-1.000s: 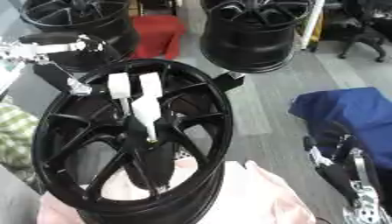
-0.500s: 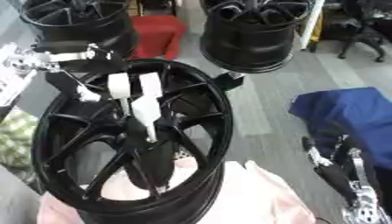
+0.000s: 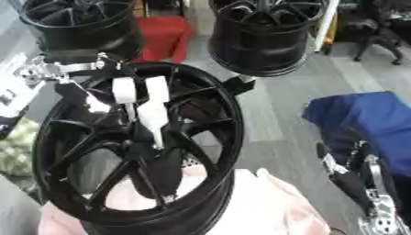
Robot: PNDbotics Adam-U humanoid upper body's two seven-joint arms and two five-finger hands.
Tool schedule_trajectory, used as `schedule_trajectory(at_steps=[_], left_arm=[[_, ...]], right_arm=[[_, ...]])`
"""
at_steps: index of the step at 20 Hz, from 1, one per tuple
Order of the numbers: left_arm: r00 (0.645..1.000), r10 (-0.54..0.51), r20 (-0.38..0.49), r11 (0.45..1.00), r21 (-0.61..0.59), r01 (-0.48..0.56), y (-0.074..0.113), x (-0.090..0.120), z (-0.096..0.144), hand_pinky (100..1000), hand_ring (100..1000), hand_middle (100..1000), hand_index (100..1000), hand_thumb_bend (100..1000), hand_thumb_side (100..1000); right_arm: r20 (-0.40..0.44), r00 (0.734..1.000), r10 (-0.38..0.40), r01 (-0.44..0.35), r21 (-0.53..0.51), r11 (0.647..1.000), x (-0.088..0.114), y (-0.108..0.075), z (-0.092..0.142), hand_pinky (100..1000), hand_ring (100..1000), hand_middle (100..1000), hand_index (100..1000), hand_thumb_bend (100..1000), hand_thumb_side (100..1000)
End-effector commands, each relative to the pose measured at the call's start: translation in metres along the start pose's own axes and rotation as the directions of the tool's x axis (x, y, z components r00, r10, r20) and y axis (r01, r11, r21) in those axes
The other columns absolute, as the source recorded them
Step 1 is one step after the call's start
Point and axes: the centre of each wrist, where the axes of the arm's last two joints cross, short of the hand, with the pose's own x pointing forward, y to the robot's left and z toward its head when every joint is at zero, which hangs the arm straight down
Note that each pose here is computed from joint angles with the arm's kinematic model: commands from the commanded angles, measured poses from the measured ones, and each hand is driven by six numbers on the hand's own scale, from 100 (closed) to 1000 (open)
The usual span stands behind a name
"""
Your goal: Pull the pin out of the wheel hub.
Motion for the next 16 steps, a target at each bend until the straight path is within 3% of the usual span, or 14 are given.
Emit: schedule_trajectory(at_steps=[1, 6, 12, 16], left_arm=[[0.998, -0.055, 0.036, 0.997, -0.046, 0.057, 0.0101, -0.0018, 0.0052, 749, 664, 669, 844, 387, 400], [0.999, -0.044, 0.03, 0.998, -0.042, 0.045, 0.0107, -0.0024, 0.0058, 719, 607, 608, 811, 382, 403], [1.0, -0.018, -0.008, 1.0, -0.007, 0.018, 0.01, -0.0038, 0.0061, 779, 710, 751, 875, 408, 459], [1.0, -0.006, -0.03, 1.0, 0.009, 0.006, 0.0089, -0.0041, 0.0056, 778, 709, 752, 879, 409, 477]], right_arm=[[0.022, 1.0, 0.016, -0.016, 0.003, 1.0, 0.0048, -0.0053, -0.0045, 564, 700, 739, 926, 425, 451], [0.022, 1.0, 0.016, -0.016, 0.003, 1.0, 0.0046, -0.0054, -0.0044, 564, 699, 739, 926, 425, 451], [0.021, 1.0, 0.016, -0.016, 0.002, 1.0, 0.0046, -0.0054, -0.0045, 564, 699, 739, 926, 424, 452], [0.022, 1.0, 0.016, -0.016, 0.002, 1.0, 0.0047, -0.0052, -0.0046, 564, 699, 739, 926, 423, 453]])
